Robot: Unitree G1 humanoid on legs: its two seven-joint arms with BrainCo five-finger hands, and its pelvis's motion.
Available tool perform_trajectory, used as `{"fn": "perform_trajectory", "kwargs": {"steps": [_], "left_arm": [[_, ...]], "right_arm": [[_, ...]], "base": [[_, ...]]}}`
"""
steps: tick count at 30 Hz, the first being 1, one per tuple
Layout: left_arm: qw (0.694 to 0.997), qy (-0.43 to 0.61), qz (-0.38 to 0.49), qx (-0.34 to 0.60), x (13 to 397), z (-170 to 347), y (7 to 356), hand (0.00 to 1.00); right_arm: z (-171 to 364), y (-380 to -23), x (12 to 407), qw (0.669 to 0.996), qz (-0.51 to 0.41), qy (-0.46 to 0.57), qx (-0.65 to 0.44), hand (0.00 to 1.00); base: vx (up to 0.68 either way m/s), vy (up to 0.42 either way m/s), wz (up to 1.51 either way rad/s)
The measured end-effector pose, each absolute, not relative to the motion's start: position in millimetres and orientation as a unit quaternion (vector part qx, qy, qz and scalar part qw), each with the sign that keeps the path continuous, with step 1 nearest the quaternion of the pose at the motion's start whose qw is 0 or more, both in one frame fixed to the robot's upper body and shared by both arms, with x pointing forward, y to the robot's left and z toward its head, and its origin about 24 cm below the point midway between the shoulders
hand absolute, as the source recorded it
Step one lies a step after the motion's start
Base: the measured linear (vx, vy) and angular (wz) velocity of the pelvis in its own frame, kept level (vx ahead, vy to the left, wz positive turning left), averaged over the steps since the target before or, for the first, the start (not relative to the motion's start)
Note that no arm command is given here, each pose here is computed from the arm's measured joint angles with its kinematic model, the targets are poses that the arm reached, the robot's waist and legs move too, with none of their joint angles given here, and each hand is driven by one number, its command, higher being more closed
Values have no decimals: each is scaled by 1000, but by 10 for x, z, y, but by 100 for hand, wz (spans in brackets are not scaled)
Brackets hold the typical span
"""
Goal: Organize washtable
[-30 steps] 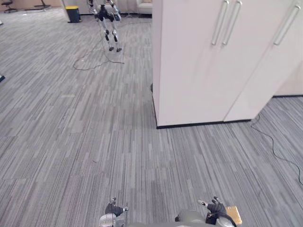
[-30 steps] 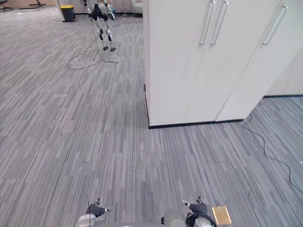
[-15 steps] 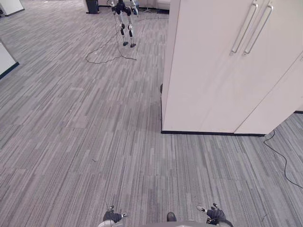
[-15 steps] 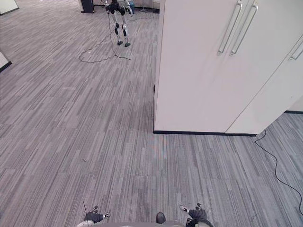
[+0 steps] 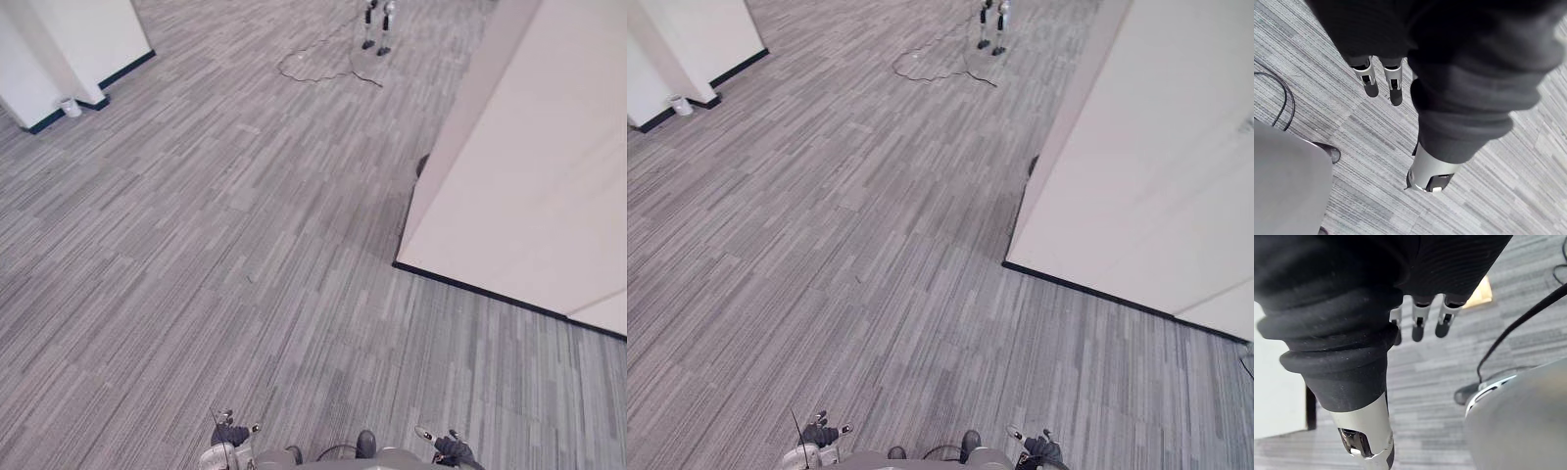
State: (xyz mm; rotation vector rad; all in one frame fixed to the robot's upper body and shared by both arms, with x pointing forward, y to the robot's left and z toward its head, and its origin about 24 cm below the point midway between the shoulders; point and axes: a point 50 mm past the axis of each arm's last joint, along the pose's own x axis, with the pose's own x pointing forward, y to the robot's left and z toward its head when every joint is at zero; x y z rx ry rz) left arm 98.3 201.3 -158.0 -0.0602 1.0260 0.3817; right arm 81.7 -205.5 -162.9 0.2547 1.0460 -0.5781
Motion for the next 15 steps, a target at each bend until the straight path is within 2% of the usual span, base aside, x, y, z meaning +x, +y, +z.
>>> {"fn": "perform_trajectory", "kwargs": {"steps": [4, 8, 10, 15], "left_arm": [[851, 488, 194, -11, 1005, -1556, 2158, 0], [858, 480, 183, -5, 1169, -1524, 2143, 0], [877, 452, 160, -15, 1473, -1452, 1991, 0], [883, 446, 144, -30, 1544, -1441, 1872, 0]], "right_arm": [[-1585, -2099, 875, 830, -277, 467, 124, 0], [-1600, -2152, 752, 818, -300, 473, 129, 0], [-1599, -2185, 731, 815, -306, 475, 128, 0], [-1604, -2216, 661, 801, -332, 476, 145, 0]], "base": [[259, 122, 15], [552, 21, 49], [617, -44, 69], [923, -125, 12]]}}
